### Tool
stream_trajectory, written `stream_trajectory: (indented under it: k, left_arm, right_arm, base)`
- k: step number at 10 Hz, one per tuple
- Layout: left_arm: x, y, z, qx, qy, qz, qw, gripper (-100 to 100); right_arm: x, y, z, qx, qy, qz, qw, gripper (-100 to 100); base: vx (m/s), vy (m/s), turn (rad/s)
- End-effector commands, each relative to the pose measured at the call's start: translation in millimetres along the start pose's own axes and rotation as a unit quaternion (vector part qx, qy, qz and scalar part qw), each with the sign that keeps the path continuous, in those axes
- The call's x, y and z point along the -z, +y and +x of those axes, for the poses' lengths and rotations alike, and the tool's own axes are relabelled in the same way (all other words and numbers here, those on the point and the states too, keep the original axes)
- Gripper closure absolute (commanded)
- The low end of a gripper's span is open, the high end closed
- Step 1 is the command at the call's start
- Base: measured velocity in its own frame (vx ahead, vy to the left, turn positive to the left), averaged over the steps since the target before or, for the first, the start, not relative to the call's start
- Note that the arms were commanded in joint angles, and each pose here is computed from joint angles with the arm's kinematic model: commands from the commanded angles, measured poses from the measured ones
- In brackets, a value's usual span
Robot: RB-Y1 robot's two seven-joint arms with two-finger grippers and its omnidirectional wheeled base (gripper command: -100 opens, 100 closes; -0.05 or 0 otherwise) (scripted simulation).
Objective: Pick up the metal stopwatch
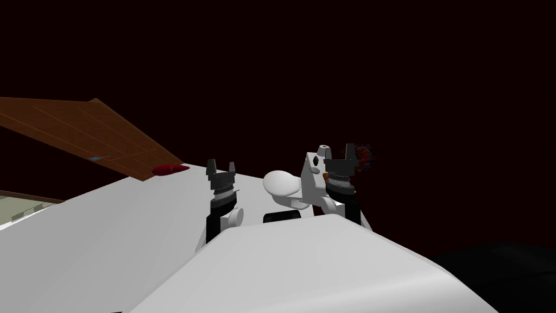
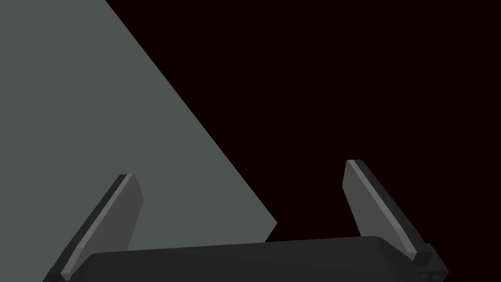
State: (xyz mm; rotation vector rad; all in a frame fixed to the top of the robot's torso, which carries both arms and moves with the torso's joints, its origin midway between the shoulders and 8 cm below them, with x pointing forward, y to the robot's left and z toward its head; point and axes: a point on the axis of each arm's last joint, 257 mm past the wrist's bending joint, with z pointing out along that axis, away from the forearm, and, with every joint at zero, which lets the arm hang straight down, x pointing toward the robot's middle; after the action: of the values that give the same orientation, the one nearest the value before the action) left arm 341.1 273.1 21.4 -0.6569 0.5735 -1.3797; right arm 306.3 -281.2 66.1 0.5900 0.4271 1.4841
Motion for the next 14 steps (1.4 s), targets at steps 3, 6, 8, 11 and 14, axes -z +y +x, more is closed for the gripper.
stream_trajectory:
  k: [3,6,8,11,14]
  left_arm:
    - [0.0,0.0,0.0,0.0,0.0,0.0,1.0,0]
    - [0.0,0.0,0.0,0.0,0.0,0.0,1.0,0]
    - [0.0,0.0,0.0,0.0,0.0,0.0,1.0,0]
    - [0.0,0.0,0.0,0.0,0.0,0.0,1.0,0]
    - [0.0,0.0,0.0,0.0,0.0,0.0,1.0,0]
  right_arm:
    - [1.7,-12.6,10.0,-0.039,0.038,0.019,0.9983,-100]
    - [4.8,-31.9,11.7,-0.112,0.044,0.044,0.9918,-100]
    - [6.1,-39.8,11.0,-0.143,0.04,0.053,0.9874,-100]
    - [9.2,-57.4,8.7,-0.214,0.025,0.072,0.9739,-100]
    - [13.3,-77.1,6.1,-0.293,0.003,0.09,0.9519,-100]
  base:
    - [-0.022,0.008,-0.001]
    - [-0.058,0.023,-0.004]
    - [-0.075,0.03,-0.006]
    - [-0.064,0.025,-0.007]
    - [-0.079,0.029,-0.009]
